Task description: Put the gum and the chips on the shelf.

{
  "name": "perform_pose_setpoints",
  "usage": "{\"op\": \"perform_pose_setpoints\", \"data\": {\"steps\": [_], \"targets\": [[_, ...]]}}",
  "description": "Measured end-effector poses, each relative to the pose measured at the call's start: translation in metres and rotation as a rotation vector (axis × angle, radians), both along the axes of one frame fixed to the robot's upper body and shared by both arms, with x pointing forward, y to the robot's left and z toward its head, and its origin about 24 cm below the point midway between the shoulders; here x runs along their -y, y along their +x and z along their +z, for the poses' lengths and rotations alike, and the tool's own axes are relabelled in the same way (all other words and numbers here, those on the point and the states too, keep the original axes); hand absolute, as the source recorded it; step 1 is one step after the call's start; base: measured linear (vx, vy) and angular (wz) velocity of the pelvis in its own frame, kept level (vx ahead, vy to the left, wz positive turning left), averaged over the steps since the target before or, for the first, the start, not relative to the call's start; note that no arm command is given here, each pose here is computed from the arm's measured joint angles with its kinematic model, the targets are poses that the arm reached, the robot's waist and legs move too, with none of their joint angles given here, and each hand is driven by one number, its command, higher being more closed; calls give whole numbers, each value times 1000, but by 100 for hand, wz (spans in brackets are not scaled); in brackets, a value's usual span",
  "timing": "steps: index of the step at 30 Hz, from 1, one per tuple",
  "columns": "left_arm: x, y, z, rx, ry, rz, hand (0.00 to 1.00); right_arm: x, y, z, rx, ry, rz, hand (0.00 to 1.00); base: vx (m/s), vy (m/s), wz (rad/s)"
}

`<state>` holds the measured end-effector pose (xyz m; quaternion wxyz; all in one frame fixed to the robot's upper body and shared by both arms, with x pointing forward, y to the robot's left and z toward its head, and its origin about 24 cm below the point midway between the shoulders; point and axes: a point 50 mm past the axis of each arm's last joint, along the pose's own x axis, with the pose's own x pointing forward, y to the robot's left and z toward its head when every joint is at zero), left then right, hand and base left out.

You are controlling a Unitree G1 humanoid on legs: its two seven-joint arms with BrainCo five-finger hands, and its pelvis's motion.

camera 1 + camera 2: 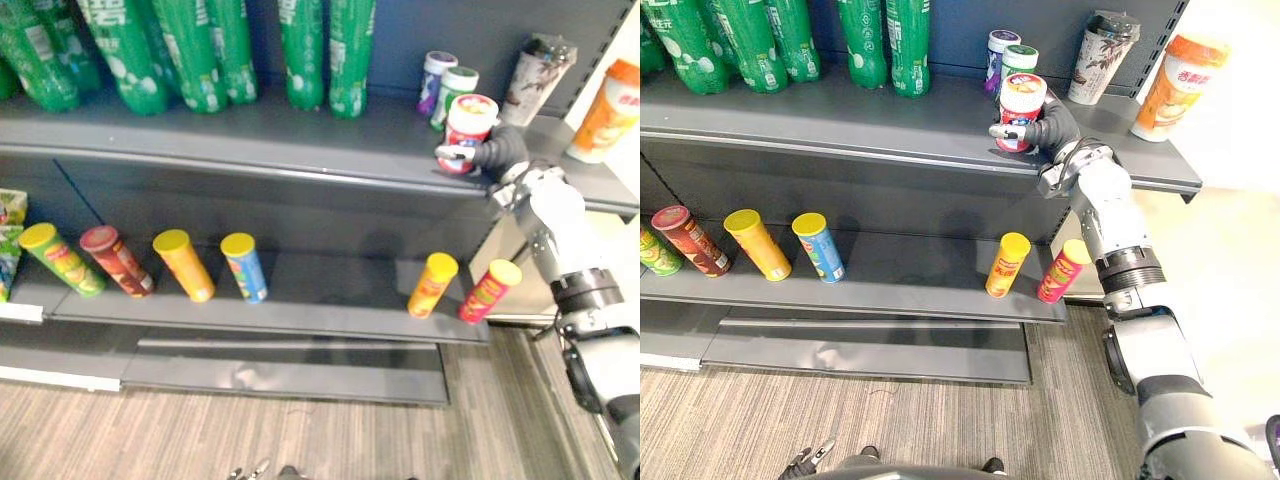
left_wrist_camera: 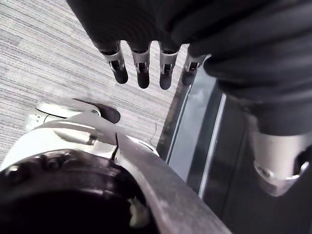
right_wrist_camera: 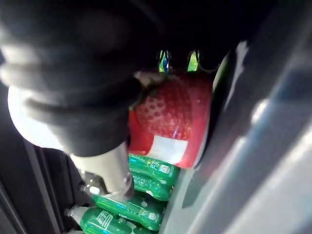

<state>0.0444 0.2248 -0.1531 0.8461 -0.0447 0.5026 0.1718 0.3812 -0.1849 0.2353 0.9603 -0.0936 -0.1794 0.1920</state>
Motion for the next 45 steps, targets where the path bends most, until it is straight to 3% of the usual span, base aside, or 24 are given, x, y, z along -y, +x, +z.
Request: {"op": "perform_pose_setpoints", "data": {"steps": [1, 15, 28, 45], "targets": [[0, 0, 0, 0, 0, 0, 0, 0, 0, 0, 0, -2, 0, 0, 0, 0, 0], [-1, 2, 0, 0, 3, -10, 0, 5, 4, -1, 0, 0, -78, 0, 0, 0, 0], [-1, 3, 0, 0, 6, -11, 0, 22, 5, 8, 51, 105, -214, 0, 2, 1, -4], [0, 4, 0, 10, 6, -5, 0, 23, -3, 19, 110, 151, -202, 0, 9, 4, -3]]}}
